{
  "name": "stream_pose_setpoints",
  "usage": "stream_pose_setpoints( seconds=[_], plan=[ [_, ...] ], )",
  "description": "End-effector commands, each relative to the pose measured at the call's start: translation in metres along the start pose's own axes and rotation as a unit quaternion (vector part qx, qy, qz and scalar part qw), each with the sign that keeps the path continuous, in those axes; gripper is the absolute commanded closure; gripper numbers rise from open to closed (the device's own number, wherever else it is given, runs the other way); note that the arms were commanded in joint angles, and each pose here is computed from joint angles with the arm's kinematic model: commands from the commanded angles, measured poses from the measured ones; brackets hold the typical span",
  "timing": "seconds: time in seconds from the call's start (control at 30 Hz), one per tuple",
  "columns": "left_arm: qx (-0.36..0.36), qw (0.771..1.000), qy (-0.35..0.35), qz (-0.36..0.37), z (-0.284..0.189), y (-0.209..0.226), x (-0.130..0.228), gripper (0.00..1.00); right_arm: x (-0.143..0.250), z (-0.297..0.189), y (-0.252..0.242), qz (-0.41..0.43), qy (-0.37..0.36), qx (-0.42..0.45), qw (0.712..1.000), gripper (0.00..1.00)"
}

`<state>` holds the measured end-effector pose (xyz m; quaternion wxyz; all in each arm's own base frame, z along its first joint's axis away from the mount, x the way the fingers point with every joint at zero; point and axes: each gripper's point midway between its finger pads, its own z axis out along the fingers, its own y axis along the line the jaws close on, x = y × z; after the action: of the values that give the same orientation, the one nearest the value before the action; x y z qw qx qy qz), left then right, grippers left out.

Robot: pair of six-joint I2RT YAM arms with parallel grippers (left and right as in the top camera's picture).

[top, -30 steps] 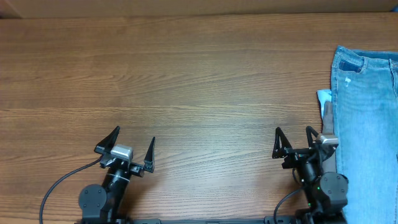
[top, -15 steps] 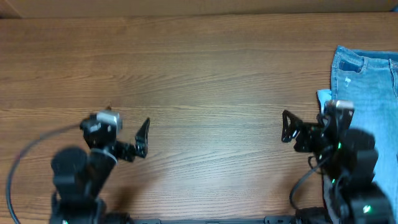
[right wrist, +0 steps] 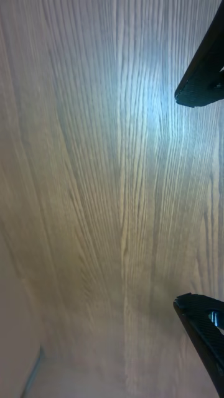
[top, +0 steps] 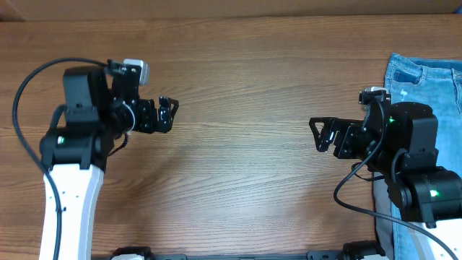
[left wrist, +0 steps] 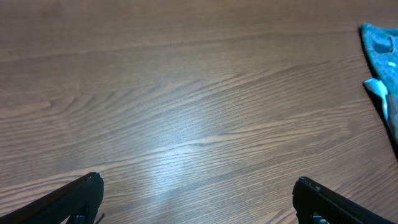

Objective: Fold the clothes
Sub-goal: 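Raise both arms and move the right gripper toward the light-blue jeans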

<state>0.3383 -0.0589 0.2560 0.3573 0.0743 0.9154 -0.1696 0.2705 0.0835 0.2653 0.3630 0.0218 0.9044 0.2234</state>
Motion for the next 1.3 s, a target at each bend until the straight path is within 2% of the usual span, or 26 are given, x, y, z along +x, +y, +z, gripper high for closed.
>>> stream_pose_setpoints(
  seconds=[0.0, 0.13, 0.37, 0.6, 0.8, 1.03, 1.27],
  plan=[
    [0.021, 1.000, -0.002, -0.008, -0.001, -0.005, -0.009, 0.00, -0.009, -0.006, 0.013, -0.008, -0.011, -0.025, 1.000, 0.00],
    [0.068, 0.998, -0.002, -0.008, -0.001, -0.020, -0.009, 0.00, -0.008, -0.006, 0.013, -0.007, -0.009, -0.024, 1.000, 0.00],
    [0.077, 0.997, -0.003, -0.009, -0.001, -0.023, -0.009, 0.00, 0.001, 0.006, -0.006, 0.010, 0.021, 0.019, 1.000, 0.00],
    [0.013, 1.000, 0.008, -0.013, 0.001, -0.001, -0.004, 0.00, 0.014, 0.029, -0.028, 0.063, 0.069, 0.067, 0.993, 0.00],
    [0.009, 1.000, 0.013, -0.018, 0.004, 0.001, -0.003, 0.00, 0.025, 0.047, -0.045, 0.094, 0.105, 0.103, 0.985, 0.00],
    [0.005, 0.999, 0.023, -0.023, 0.010, 0.005, 0.001, 0.00, 0.023, 0.046, -0.061, 0.125, 0.093, 0.151, 0.976, 0.00],
    [-0.058, 0.996, 0.029, -0.068, 0.012, 0.028, 0.004, 0.00, 0.006, 0.023, -0.063, 0.135, 0.072, 0.188, 0.970, 0.00]
  ],
)
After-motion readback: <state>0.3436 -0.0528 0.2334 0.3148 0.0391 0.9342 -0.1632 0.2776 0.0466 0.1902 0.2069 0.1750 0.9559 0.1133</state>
